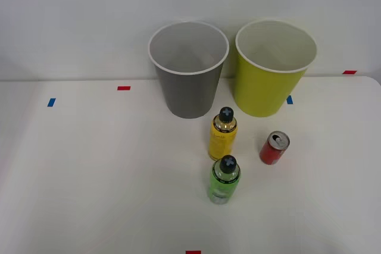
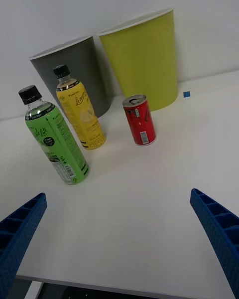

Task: Put cans in the gray bin, plastic bottles in the light green bin

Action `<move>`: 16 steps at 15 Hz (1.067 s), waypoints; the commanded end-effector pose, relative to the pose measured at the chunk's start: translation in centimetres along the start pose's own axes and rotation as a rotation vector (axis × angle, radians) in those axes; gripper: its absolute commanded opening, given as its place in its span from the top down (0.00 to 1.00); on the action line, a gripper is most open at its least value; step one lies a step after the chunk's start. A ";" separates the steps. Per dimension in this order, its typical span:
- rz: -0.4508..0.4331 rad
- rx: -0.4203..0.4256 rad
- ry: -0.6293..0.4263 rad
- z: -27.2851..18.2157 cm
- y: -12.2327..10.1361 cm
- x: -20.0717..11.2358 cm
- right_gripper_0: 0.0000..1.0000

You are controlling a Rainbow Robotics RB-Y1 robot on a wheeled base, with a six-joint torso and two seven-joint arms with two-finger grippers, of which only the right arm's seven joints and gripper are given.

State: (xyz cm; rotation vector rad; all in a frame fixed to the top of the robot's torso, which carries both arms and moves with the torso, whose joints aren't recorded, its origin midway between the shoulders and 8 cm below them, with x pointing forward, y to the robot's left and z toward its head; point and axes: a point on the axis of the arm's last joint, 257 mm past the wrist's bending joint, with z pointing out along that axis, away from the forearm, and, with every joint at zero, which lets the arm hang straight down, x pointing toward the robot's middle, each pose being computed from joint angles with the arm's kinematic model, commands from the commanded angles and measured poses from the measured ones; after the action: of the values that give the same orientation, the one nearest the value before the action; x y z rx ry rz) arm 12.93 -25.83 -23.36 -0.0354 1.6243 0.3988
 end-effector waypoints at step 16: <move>0.000 0.000 0.000 0.0 0.0 0.0 0.00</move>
State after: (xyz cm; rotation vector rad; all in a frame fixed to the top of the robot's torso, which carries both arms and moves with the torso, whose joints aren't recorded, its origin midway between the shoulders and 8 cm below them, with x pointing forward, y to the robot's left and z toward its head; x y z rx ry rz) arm 12.93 -25.83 -23.36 -0.0353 1.6243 0.3987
